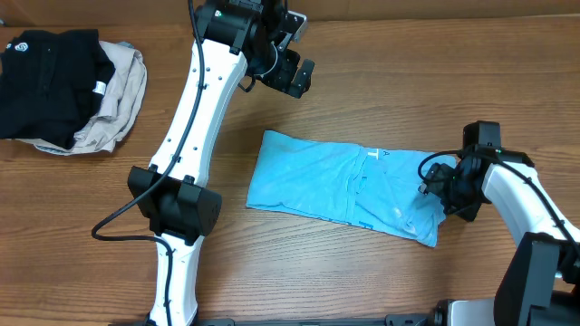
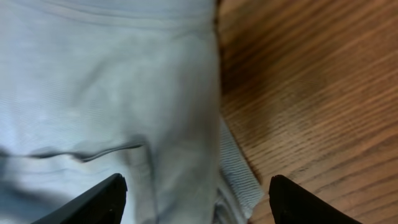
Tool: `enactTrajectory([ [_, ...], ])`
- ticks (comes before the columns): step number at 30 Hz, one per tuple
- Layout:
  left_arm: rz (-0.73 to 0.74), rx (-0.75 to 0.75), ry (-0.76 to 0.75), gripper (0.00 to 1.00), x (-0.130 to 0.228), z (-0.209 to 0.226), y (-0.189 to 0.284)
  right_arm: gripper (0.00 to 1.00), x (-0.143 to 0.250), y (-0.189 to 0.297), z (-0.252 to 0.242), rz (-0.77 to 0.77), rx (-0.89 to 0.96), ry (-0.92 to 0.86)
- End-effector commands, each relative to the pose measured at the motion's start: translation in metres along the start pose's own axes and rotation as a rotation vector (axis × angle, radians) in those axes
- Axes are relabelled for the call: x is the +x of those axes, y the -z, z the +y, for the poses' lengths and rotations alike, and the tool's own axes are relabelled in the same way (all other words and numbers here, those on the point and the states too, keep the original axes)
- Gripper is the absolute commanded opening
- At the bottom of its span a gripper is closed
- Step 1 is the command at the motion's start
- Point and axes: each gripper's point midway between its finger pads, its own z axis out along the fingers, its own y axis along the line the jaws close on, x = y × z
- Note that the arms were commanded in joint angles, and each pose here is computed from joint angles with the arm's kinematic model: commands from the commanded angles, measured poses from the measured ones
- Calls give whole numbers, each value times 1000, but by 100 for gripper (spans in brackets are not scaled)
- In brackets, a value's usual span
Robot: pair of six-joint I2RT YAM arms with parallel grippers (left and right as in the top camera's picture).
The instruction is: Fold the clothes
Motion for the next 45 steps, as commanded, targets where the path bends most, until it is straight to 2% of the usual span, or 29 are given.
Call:
enactTrajectory([
  [1,-25,2,2,100,-5,-4,8,76,3,-6,-8,-11,40,-25],
  [6,-24,4,-1,100,-5,-6,7,75,3,-9,-8,-15,33,-48],
  [13,-15,5,0,100,-3,-7,6,65,14,-19,-4,11,-8,-52],
  [22,-9,5,2,100,-1,-7,5,62,29,-28,-10,47,1,-133],
  [27,-9,5,1,100,-1,-6,5,34,29,-27,5,65,-80,-136],
  [31,-8,-31,3,100,-1,0,5,17,11,-23,4,21,-107,-205],
  [35,-3,-121,10,100,0,19,7,9,-21,-7,-12,-38,-135,-277],
  [40,-8,-163,39,100,1,39,12,7,-65,27,-37,-114,-215,-313],
  [45,-23,-199,111,100,2,69,20,7,-102,71,-49,-209,-320,-227],
])
